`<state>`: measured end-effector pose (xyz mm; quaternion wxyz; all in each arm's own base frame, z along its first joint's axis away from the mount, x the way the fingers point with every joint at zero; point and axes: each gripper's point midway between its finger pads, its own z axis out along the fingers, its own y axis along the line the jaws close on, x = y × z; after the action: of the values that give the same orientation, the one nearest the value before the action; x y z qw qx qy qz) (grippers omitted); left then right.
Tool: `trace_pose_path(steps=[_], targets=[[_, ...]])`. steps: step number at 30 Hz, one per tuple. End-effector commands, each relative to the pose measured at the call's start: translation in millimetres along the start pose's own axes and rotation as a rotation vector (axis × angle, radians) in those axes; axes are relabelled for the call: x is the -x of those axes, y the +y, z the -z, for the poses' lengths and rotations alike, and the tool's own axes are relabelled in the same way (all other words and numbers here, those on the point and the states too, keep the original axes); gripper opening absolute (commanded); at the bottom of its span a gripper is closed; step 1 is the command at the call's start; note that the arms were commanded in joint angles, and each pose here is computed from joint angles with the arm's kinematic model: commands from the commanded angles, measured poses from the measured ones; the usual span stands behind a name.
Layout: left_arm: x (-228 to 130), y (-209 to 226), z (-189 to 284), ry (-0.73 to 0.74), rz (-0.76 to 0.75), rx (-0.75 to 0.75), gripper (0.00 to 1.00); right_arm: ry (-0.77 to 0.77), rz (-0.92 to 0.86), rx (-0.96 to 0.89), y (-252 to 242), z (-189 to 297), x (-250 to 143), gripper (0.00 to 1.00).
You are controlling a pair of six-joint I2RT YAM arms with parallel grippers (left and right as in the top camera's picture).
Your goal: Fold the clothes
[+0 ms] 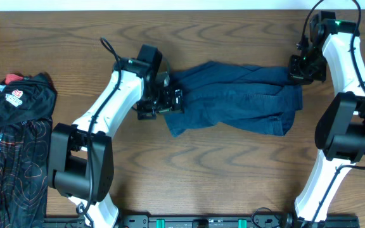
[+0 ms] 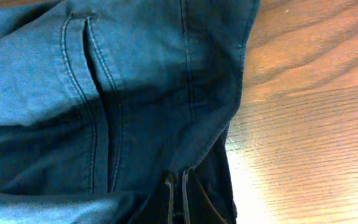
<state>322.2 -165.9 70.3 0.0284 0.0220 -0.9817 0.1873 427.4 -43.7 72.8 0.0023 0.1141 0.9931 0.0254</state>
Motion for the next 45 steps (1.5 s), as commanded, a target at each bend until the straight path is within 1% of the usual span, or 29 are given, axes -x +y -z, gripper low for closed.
trace_pose_path(steps=[1, 3, 5, 10, 14, 17, 19, 20, 23, 24, 26, 29, 31, 32, 33, 34, 36, 37, 45], targets=[[-5, 13, -19, 0.022, 0.038, -0.023, 0.96, -0.058, -0.010, 0.004, -1, 23, 2, 0.01], [-2, 21, -26, 0.004, 0.061, -0.028, 0.95, -0.061, -0.010, 0.005, -1, 25, 2, 0.01], [6, 30, -32, -0.030, 0.082, -0.039, 0.90, -0.064, -0.011, 0.005, -1, 27, 2, 0.01], [32, 46, -40, -0.115, 0.144, -0.072, 0.89, -0.071, -0.009, 0.006, 0, 30, 2, 0.01], [45, 33, -48, -0.133, 0.126, -0.164, 0.88, -0.069, -0.010, 0.004, -1, 31, 1, 0.01], [49, 20, -52, -0.133, 0.115, -0.225, 0.82, -0.071, -0.010, 0.004, -1, 31, 1, 0.01], [48, 9, -53, -0.119, 0.109, -0.277, 0.73, -0.074, -0.011, 0.001, -1, 33, 1, 0.01], [47, 4, -53, -0.114, 0.099, -0.297, 0.72, -0.076, -0.014, -0.008, -3, 33, 1, 0.01], [46, -3, -53, -0.109, 0.087, -0.317, 0.72, -0.077, -0.014, -0.029, -6, 33, 1, 0.01], [46, -3, -53, -0.108, 0.091, -0.317, 0.72, -0.076, -0.014, -0.028, -6, 33, 1, 0.01], [46, -3, -53, -0.107, 0.095, -0.319, 0.83, -0.074, -0.014, -0.028, -6, 33, 0, 0.01], [46, 0, -52, -0.106, 0.104, -0.316, 0.83, -0.072, -0.014, -0.029, -6, 33, 0, 0.01], [51, 11, -51, -0.123, 0.130, -0.288, 0.82, -0.070, -0.013, -0.029, -6, 33, -1, 0.01], [53, 16, -49, -0.128, 0.144, -0.288, 0.76, -0.070, -0.013, -0.029, -6, 33, -1, 0.01], [53, 19, -47, -0.123, 0.163, -0.299, 0.67, -0.071, -0.013, -0.029, -6, 33, -1, 0.01], [51, 19, -44, -0.106, 0.180, -0.327, 0.62, -0.071, -0.013, -0.029, -6, 33, -1, 0.02], [43, 18, -40, -0.064, 0.206, -0.366, 0.61, -0.070, -0.013, -0.029, -6, 33, -1, 0.01], [39, 21, -39, -0.047, 0.219, -0.358, 0.61, -0.071, -0.013, -0.029, -6, 33, -1, 0.01], [24, 16, -25, -0.030, 0.171, -0.341, 0.62, -0.073, -0.014, -0.028, -6, 33, 0, 0.01]])
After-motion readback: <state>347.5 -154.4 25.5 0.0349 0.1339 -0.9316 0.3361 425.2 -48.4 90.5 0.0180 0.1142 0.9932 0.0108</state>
